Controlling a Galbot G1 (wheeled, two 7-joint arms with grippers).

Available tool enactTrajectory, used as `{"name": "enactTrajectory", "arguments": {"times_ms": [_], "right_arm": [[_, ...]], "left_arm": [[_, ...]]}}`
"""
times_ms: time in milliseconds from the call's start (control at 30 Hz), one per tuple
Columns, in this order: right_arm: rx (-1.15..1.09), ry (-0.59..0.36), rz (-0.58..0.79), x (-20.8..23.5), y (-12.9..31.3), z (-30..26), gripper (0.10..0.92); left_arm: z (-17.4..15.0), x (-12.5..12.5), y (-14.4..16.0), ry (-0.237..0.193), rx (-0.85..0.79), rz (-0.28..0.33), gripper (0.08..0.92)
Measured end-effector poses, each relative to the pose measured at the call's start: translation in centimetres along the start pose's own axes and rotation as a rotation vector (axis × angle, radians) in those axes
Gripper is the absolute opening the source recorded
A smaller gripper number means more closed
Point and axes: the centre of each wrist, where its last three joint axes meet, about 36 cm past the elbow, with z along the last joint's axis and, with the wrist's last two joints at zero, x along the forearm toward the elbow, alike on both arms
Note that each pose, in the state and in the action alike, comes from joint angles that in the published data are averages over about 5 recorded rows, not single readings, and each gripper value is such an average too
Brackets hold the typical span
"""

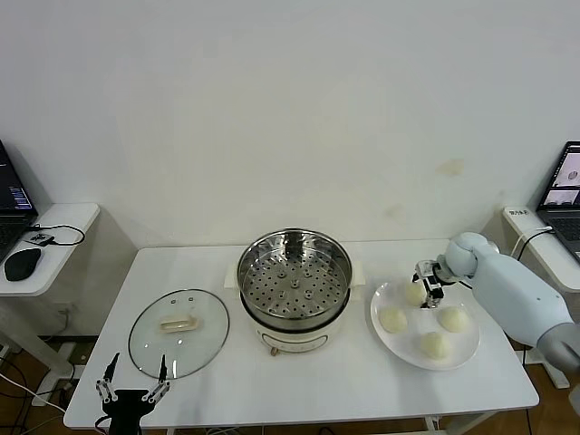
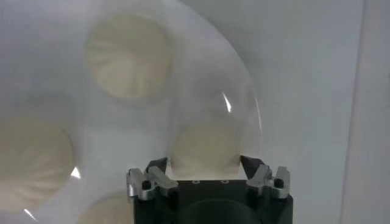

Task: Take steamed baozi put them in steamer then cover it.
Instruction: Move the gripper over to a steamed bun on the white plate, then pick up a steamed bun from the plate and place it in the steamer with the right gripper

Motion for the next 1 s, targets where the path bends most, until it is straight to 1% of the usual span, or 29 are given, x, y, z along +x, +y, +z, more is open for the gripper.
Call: {"name": "enactTrajectory", "arguments": {"times_ms": [100,300,500,600,767,1000], "right_arm": [[0.001,0.0,-0.002,0.0,0.0,0.0,0.589],[-0.001,-0.001,-0.007,0.4,-0.2,0.1,0.586],[0.005,-0.02,0.007,2.6,-0.7,-0.1,0.595],[0.011,-0.035,0.023,4.7,-1.0,-0.2,0.6],[0.024,-0.072,0.071,9.3,-2.4,-0.8,0.602],[0.075,-0.15,0.157,16.2,-5.7,-4.3,0.606]], "left_arm": [[0.0,0.1,0.0,0.0,0.0,-0.001,0.823],[-0.1,0.2,0.0,-0.003,0.001,0.0,0.823],[-0.3,0.3,0.0,-0.006,0.004,0.004,0.823],[-0.4,0.3,0.0,-0.007,0.008,0.008,0.823],[-0.6,0.3,-0.2,-0.014,0.019,0.022,0.823],[-0.9,0.3,-0.1,-0.022,0.042,0.041,0.823]]}}
